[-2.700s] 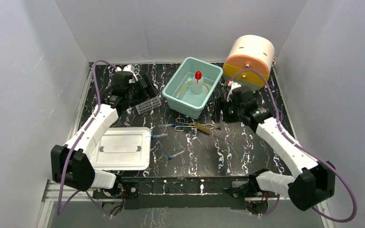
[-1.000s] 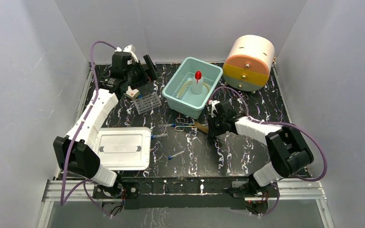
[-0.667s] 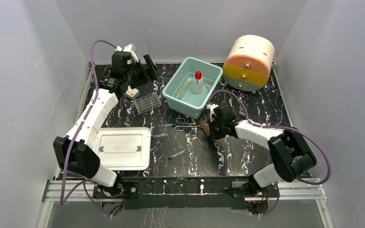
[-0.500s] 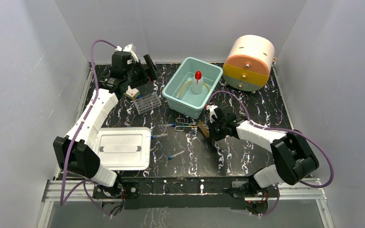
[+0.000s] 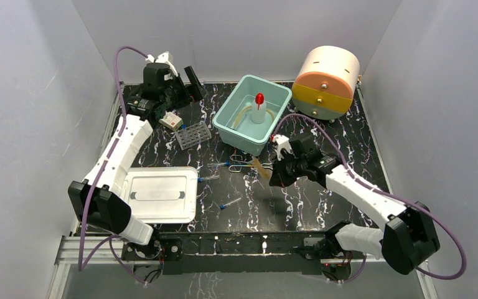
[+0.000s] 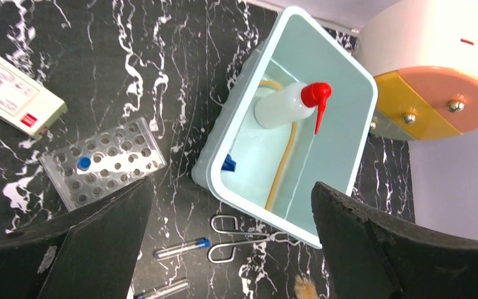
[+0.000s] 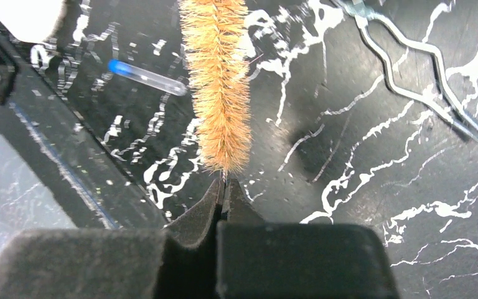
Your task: Organize the chemistry lab equipment
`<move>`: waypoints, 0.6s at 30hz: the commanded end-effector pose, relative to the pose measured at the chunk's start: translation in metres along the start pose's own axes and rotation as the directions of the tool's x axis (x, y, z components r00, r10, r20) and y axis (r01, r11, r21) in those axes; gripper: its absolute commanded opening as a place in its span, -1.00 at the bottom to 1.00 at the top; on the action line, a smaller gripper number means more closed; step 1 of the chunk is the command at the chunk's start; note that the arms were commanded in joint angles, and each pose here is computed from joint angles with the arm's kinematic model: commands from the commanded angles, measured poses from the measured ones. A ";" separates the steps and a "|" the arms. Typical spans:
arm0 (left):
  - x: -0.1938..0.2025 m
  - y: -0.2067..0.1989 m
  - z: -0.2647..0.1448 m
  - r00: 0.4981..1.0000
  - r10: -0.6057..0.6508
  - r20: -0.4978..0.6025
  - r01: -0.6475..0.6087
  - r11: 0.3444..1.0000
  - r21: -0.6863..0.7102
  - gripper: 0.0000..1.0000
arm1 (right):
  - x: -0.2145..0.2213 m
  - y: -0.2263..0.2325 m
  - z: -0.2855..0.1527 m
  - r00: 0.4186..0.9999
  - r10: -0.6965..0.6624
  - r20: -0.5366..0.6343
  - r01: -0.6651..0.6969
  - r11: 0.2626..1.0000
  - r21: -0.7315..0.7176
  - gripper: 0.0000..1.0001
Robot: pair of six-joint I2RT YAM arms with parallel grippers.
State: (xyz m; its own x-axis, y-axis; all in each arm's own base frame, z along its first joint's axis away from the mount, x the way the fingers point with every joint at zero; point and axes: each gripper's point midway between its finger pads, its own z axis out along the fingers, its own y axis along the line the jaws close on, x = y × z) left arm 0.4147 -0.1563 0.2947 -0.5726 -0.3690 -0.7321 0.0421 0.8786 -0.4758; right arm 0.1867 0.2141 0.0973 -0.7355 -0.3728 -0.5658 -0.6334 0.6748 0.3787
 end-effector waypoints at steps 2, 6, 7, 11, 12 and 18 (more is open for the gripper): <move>-0.041 0.000 -0.019 0.992 0.041 0.117 -0.035 0.998 -0.049 0.97 | -0.061 0.049 -0.040 0.979 -0.105 0.175 0.132 0.980 -0.150 -1.00; -0.048 -0.001 -0.019 0.991 0.034 0.130 -0.027 0.998 -0.056 0.97 | -0.119 0.066 -0.057 0.952 -0.102 0.290 0.154 0.974 -0.165 -1.00; -0.048 -0.001 -0.019 0.991 0.029 0.129 -0.022 0.998 -0.056 0.97 | -0.131 0.067 -0.058 0.946 -0.095 0.311 0.151 0.975 -0.160 -1.00; -0.044 0.001 -0.021 0.992 0.007 0.123 0.000 0.998 -0.059 0.97 | -0.187 0.057 -0.070 0.892 -0.052 0.450 0.087 0.995 -0.056 -1.00; -0.042 0.003 -0.022 0.993 0.002 0.120 0.006 0.998 -0.063 0.97 | -0.199 0.051 -0.072 0.874 -0.032 0.485 0.050 0.998 -0.024 -1.00; -0.019 0.017 -0.023 0.995 -0.069 0.078 0.077 0.991 -0.106 0.97 | -0.261 0.022 -0.063 0.801 0.122 0.587 -0.192 0.980 0.059 -1.00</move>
State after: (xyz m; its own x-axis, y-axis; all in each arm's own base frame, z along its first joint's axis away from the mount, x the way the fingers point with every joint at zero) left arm 0.4223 -0.1361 0.3184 -0.4988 -0.4086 -0.7644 -0.0284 0.8891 -0.4568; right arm 0.2973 0.2785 0.2631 -0.5689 -0.0476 -0.8211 -0.6154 0.6870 0.3865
